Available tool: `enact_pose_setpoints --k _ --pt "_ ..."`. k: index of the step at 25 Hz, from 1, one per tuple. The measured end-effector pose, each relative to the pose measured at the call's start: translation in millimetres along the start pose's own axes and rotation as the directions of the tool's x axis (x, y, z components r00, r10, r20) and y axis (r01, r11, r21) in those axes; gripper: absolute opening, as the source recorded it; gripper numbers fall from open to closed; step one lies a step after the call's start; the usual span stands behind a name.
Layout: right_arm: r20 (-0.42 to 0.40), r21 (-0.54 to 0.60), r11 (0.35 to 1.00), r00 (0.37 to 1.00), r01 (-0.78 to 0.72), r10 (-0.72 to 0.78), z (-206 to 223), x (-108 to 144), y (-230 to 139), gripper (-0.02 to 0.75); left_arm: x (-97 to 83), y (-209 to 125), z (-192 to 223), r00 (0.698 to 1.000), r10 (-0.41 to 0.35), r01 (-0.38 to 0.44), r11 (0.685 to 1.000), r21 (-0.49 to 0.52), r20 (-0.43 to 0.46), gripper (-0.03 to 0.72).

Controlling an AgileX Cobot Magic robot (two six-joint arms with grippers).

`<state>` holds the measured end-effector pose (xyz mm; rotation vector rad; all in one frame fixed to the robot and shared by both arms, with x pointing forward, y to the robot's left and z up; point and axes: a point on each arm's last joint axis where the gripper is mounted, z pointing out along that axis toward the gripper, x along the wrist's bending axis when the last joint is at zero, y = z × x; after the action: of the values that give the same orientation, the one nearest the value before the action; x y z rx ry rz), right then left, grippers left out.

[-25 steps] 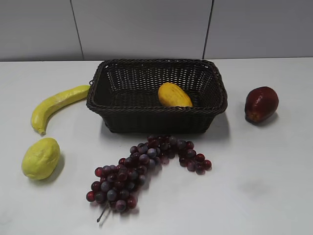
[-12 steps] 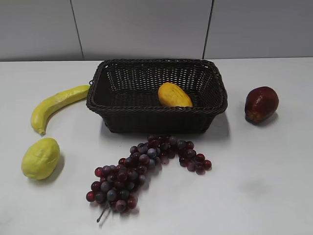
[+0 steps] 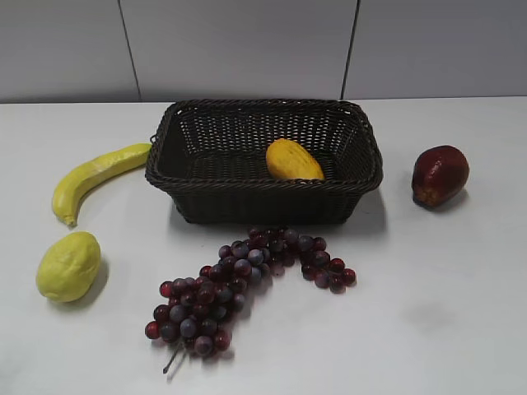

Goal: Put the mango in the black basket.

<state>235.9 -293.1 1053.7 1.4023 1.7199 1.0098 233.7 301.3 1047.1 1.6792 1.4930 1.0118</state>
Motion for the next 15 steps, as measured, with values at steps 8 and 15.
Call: enact_pose_setpoints --k 8,15 --pt "0.010 -0.021 1.000 1.000 -0.003 0.003 -2.8 0.3 -1.5 0.575 0.0 0.0 0.0 1.000 0.000 0.000 1.000 0.000 0.000 0.555" --pt "0.010 -0.021 1.000 1.000 -0.003 0.003 -2.8 0.3 -1.5 0.575 0.0 0.0 0.0 1.000 0.000 0.000 1.000 0.000 0.000 0.555"
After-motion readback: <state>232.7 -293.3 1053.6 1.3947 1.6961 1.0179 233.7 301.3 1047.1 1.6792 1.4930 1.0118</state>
